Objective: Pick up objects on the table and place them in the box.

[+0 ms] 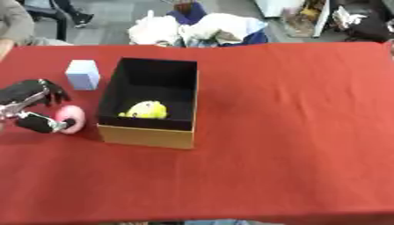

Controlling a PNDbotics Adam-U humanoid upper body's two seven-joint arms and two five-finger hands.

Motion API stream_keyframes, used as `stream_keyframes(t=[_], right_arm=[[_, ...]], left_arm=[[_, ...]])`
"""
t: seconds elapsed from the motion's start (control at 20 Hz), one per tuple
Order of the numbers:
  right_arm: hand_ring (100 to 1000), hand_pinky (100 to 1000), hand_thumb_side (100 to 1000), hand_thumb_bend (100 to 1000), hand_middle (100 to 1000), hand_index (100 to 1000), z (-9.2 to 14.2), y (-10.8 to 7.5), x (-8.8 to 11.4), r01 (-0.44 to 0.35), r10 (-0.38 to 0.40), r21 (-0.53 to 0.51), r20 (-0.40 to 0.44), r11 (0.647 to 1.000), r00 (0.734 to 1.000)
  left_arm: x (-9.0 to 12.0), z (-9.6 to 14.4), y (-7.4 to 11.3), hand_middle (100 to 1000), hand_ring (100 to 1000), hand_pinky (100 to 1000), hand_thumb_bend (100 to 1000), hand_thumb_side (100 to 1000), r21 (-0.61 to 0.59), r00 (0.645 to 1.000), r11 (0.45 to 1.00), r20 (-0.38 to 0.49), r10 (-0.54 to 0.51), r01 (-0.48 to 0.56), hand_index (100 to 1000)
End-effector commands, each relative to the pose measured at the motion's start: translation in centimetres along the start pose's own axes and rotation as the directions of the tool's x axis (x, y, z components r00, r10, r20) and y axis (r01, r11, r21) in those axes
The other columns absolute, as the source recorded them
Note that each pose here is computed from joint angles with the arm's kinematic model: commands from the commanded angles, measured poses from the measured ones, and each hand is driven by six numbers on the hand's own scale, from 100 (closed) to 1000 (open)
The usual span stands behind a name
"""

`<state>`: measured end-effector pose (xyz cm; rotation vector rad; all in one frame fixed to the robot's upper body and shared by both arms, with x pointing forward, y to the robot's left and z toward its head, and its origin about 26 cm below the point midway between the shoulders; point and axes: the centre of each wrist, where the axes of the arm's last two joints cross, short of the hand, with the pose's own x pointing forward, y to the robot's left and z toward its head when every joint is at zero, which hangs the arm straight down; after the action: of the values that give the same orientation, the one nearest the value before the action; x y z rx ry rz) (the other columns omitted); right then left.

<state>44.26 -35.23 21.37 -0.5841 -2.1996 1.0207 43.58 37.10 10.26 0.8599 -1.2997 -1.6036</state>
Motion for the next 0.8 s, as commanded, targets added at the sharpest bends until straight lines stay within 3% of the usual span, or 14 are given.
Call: stream_keyframes(t=[0.05,0.3,0.5,0.8], right_arm=[[744,776,594,100,737,852,-0.3,-1.6,0.3,-0.023,0.024,-0.026,0.016,0.999,1.000],[743,775,611,100,736,852,-0.2,-1.5,0.2,-0.019,0.019,-0.032,0.010,0.999,1.000],[742,775,624,100,736,852,-0.1,-1.5,0.1,-0.016,0.016,-0.036,0.006,0.999,1.000],[742,774,640,100,734,852,0.0,-1.5,0.1,-0.011,0.011,-0.037,0.002,0.999,1.000]], left_arm=[[-0.6,0.1,1.0,381,367,477,337,245,0.028,1.000,1.000,-0.010,-0.011,0.011,547],[-0.2,0.0,1.8,194,220,402,224,196,0.110,0.999,0.993,0.014,0.039,-0.040,361],[0.5,0.1,3.5,177,215,401,123,179,0.179,0.996,0.981,0.043,0.073,-0.079,348],[1.8,0.7,8.2,174,211,406,100,138,0.309,0.988,0.942,0.111,0.102,-0.132,347]])
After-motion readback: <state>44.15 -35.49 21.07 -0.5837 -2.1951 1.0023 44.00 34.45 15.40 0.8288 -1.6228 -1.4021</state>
